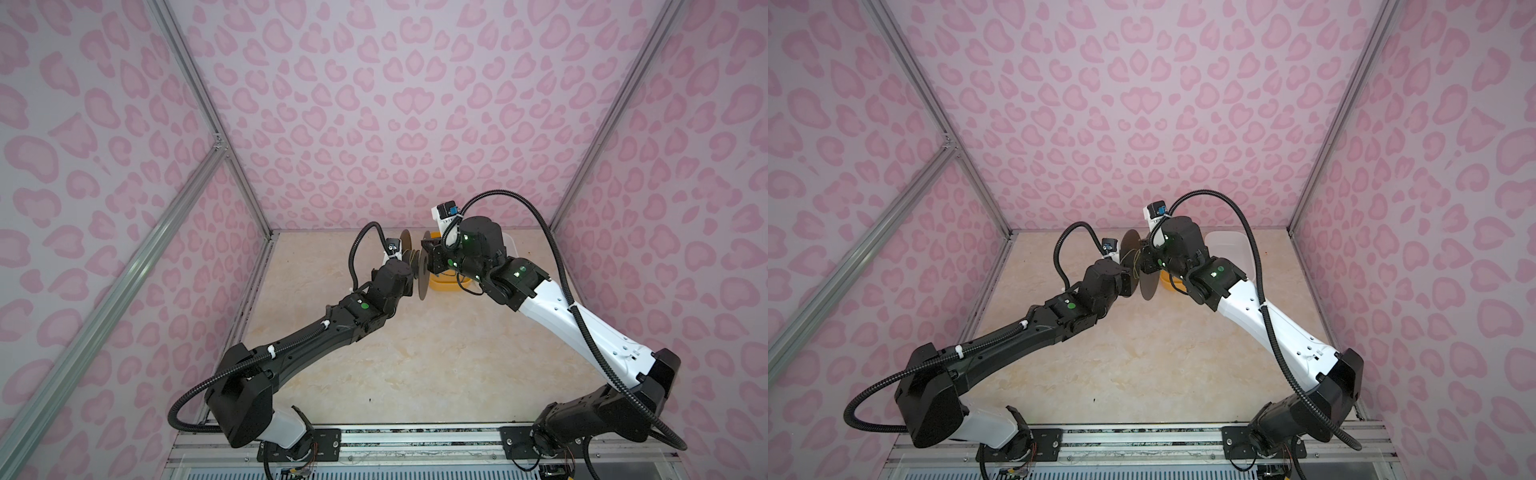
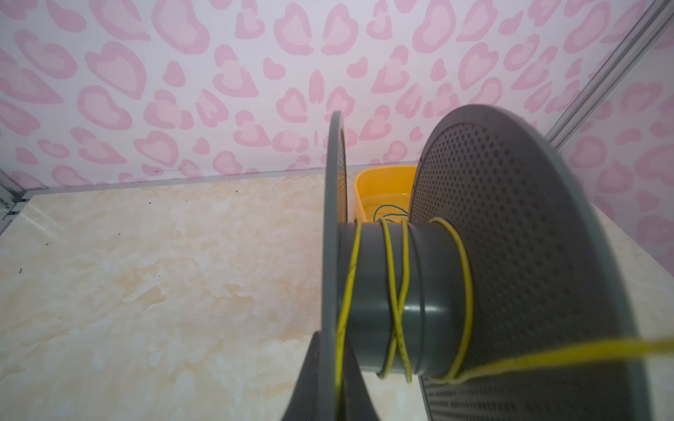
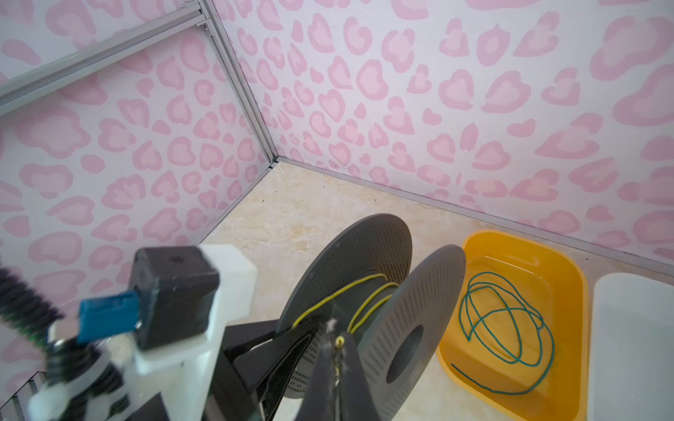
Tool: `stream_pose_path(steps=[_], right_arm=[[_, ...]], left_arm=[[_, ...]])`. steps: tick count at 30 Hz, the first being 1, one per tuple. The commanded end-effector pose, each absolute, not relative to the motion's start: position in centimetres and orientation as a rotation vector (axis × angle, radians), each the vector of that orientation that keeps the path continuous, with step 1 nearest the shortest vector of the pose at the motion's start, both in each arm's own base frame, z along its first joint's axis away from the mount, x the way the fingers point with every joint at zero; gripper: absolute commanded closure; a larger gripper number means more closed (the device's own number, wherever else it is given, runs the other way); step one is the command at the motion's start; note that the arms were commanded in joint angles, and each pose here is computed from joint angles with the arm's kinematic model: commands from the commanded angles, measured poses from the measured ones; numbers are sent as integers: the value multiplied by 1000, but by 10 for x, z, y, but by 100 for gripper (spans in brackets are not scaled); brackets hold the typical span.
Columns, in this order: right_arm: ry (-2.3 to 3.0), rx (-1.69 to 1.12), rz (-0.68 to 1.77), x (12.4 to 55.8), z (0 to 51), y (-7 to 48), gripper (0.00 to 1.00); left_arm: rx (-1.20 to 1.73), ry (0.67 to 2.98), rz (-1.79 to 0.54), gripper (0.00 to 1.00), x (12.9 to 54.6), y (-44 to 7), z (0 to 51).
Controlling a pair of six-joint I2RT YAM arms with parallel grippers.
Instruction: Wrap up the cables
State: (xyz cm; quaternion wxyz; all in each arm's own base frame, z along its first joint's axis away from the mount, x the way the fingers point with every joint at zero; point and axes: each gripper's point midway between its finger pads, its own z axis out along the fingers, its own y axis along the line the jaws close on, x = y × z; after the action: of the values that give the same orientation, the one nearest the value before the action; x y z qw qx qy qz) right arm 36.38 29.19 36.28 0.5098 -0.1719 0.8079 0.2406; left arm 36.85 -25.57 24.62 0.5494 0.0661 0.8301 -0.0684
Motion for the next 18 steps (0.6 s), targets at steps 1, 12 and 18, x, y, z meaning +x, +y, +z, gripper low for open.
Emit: stream_pose_path(steps=[1,12,18], right_arm=[[1723,-369,682,375,425,297,100],[1741,-295,807,406,420,268,100],[1710,-212,924,427,421,257,100]], left_arm=[[329,2051,62,96,346,-233,213],[487,2012,-26,96,290,-228,223],[511,2041,-41,96,271,-223,215]])
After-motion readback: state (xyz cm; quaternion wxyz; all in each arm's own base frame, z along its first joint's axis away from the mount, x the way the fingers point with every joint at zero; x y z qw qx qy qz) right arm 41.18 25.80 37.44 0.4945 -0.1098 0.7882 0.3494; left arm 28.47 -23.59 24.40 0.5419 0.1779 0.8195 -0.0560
